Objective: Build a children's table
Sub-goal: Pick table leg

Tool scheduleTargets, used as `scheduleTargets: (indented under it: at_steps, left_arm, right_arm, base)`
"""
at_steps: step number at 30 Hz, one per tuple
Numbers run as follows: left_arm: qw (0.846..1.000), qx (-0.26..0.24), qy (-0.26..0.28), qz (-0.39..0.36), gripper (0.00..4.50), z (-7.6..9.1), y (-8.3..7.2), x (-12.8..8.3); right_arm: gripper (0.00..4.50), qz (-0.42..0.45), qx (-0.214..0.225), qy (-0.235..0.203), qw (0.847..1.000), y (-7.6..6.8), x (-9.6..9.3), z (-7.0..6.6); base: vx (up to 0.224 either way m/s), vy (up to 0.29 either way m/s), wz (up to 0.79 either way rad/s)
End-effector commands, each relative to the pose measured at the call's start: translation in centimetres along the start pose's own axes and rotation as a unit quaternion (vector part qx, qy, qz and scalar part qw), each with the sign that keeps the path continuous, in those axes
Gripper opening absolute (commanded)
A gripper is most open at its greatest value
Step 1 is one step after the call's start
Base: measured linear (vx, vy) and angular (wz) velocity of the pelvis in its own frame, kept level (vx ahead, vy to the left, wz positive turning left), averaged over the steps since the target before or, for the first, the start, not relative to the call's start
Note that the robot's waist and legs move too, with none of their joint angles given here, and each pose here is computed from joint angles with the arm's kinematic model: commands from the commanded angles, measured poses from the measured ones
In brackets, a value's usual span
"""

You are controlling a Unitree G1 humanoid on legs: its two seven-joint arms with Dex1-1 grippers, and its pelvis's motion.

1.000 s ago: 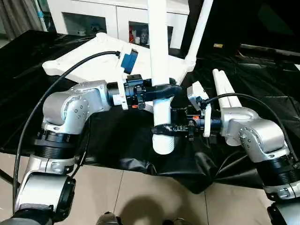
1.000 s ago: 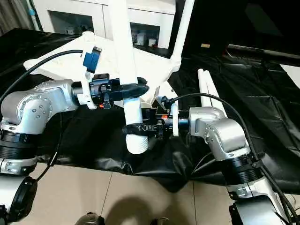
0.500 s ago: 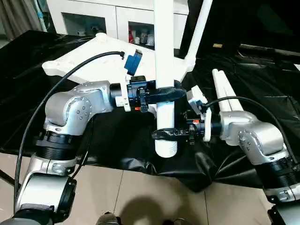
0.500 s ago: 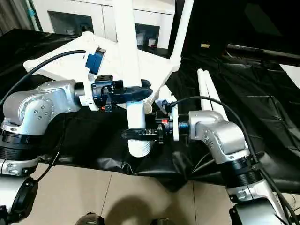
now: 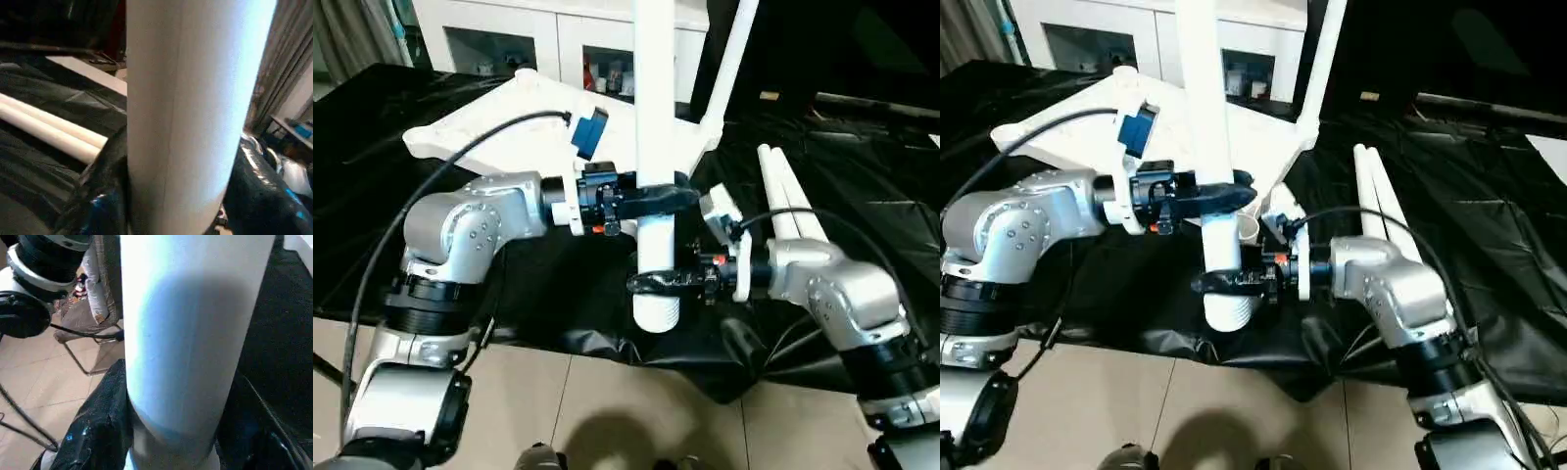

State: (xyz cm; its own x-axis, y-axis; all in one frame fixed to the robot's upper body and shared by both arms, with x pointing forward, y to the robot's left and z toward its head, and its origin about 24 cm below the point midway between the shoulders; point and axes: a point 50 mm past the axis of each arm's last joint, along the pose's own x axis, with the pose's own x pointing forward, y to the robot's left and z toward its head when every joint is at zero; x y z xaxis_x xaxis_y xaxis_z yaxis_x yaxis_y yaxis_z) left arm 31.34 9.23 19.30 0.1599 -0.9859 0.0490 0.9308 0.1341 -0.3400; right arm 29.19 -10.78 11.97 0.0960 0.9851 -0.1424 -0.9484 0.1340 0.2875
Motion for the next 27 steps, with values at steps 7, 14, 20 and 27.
scheduleTargets:
  at_steps: [7,14,20,27]
  left_arm:
    - [0.993,0.075,-0.076,0.057,3.27,0.8,-0.1,0.6]
    - [0.969,0.181,-0.106,0.13,3.87,2.4,0.6,1.7]
    - [0.958,0.231,-0.127,0.113,3.99,3.7,1.1,2.8]
    - [0.98,0.132,-0.117,0.093,3.99,2.0,2.8,4.1]
  right_arm:
    - [1.86,-0.045,0.003,-0.033,0.998,-0.4,-1.4,0.5]
    - [1.86,-0.071,0.008,-0.042,0.997,-0.6,-2.4,0.5]
    - [1.86,-0.082,0.013,-0.043,0.996,-0.7,-2.7,0.4]
    - [1.86,-0.172,0.006,-0.076,0.982,-1.9,-3.2,0.1]
  base:
    - [0.0,0.0,0.0]
    - [0.0,0.0,0.0]
    - [0.0,0.0,0.0]
    - [0.0,0.0,0.0]
